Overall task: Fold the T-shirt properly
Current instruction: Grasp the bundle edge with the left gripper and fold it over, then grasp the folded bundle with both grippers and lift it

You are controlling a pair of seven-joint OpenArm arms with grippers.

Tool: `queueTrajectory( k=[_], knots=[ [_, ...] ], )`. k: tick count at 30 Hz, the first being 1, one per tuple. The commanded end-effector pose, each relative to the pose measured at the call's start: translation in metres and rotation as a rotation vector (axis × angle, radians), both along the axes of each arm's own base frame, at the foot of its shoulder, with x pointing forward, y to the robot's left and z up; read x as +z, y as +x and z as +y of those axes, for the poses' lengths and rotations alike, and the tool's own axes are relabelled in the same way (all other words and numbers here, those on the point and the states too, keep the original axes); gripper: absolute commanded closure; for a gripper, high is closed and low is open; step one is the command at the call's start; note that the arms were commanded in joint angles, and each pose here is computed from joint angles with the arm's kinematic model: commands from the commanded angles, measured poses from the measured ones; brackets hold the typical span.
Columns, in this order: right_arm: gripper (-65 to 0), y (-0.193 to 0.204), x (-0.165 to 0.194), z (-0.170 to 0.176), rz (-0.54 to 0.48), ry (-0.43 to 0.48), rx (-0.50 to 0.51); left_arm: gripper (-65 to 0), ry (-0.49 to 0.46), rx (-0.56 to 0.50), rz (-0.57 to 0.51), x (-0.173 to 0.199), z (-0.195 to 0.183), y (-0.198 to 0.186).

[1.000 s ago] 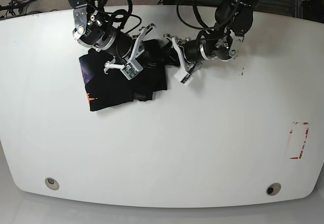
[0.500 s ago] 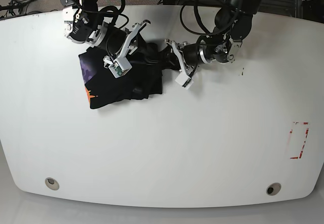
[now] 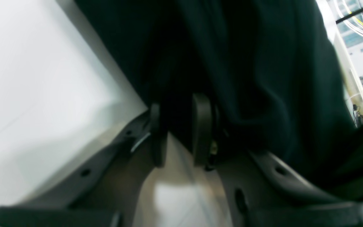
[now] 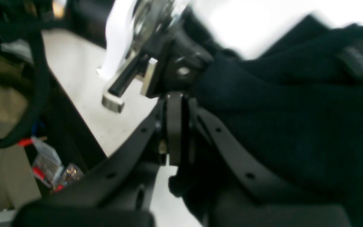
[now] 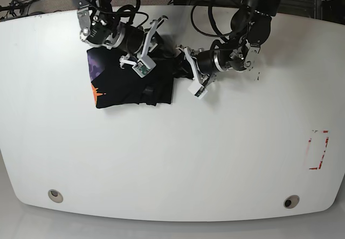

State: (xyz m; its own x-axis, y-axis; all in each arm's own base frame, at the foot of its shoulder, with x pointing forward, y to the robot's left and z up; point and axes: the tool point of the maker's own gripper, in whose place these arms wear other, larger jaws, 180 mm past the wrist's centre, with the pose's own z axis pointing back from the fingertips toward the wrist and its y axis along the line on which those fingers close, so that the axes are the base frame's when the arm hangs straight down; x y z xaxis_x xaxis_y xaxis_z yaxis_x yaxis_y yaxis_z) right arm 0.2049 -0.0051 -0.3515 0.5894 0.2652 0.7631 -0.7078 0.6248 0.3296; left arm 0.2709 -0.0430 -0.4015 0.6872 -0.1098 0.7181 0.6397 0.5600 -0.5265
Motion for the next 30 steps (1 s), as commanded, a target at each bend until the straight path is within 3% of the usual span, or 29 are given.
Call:
queueTrajectory(
  k=[1,5,8,11,15,21,26,30],
  knots=[
    [-1.3,0.008,-0.001,0.005,-0.017,0.006,0.007,-11.1,-0.037,0.027,-0.066,0.023,0.005,0.015],
    [-13.5,0.011,-0.016,0.010,0.013,-0.014,-0.001,-11.1,-0.050,0.064,-0.103,0.036,0.015,0.016],
    [-29.5,0.021,-0.015,0.015,-0.014,-0.010,-0.020,-11.1,-0.028,0.114,-0.144,0.045,0.040,0.022],
    [-38.0,0.020,-0.011,0.017,-0.022,0.004,-0.022,-11.1,-0.015,0.130,-0.192,0.058,0.052,0.026],
    [-37.6,0.029,0.015,0.007,-0.080,0.047,-0.053,-11.3,0.016,0.127,-0.237,0.068,0.065,0.027],
    [-36.9,0.051,0.043,-0.045,-0.127,0.129,-0.226,-11.4,0.016,0.113,-0.251,0.073,0.062,0.026],
    [-36.6,0.068,0.050,-0.096,-0.164,0.095,-0.320,-11.4,-0.005,0.009,-0.253,0.075,0.029,0.012],
    [-30.1,0.081,0.043,-0.124,-0.151,0.063,-0.362,-11.4,-0.058,-0.033,-0.238,0.078,-0.003,0.003]
  ],
)
